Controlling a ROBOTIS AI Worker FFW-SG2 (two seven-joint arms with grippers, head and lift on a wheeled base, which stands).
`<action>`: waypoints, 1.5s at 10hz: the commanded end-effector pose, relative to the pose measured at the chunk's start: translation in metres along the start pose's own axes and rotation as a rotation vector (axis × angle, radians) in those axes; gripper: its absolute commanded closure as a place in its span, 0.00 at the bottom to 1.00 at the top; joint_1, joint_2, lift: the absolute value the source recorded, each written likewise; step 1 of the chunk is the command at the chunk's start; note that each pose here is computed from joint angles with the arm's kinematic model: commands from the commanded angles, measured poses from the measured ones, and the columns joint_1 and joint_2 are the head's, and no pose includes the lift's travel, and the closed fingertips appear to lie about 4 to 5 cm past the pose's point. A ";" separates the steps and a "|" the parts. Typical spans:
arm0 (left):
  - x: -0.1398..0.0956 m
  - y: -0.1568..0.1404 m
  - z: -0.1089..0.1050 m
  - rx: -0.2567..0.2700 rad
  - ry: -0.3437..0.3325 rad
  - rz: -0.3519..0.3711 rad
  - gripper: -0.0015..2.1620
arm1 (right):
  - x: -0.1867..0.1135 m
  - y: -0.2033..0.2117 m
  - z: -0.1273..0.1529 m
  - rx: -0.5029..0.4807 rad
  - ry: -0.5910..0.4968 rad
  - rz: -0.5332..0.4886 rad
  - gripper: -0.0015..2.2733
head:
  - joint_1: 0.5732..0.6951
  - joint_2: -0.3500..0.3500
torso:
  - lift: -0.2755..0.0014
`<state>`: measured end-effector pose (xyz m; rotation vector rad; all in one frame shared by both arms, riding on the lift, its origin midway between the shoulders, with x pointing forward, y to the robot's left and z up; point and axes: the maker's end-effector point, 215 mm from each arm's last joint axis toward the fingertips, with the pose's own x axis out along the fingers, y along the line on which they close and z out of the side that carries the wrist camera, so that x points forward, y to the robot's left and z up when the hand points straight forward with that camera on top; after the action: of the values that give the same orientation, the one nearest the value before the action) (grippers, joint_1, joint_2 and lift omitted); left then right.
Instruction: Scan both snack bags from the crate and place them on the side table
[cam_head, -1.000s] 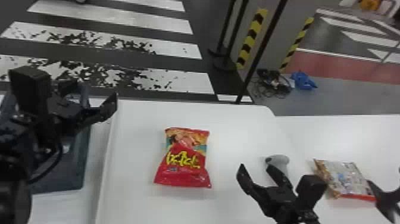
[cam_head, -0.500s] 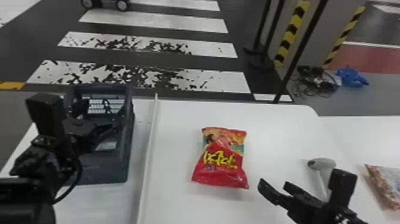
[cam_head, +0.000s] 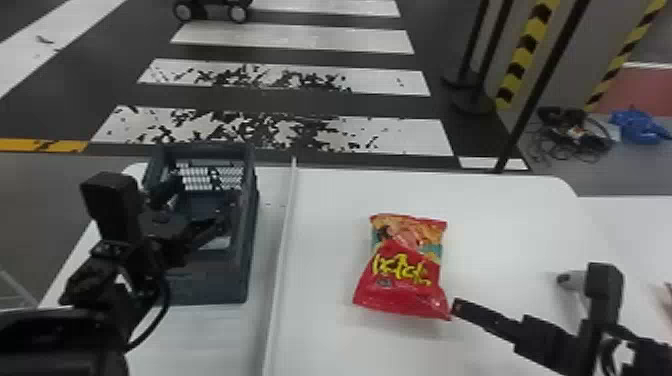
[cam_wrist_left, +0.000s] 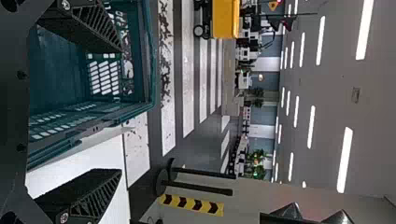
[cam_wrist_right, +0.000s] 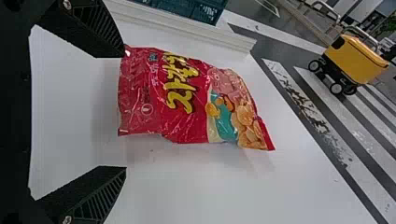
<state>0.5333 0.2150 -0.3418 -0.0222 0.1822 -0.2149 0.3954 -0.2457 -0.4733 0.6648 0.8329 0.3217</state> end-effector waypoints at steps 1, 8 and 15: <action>-0.001 -0.002 -0.004 -0.004 0.008 -0.003 0.04 | 0.014 0.005 0.000 0.032 0.026 0.029 0.03 | 1.00 0.44 | 0.64; -0.006 -0.005 -0.018 -0.018 0.041 -0.014 0.04 | 0.059 -0.004 0.001 0.108 0.084 0.048 0.03 | 1.00 0.47 | 0.64; -0.006 -0.005 -0.025 -0.017 0.054 -0.017 0.04 | 0.074 0.004 -0.002 0.193 0.101 0.116 0.98 | 1.00 0.51 | 0.64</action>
<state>0.5219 0.2111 -0.3637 -0.0355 0.2346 -0.2312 0.4405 -0.2042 -0.5152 0.8692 0.9372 0.3828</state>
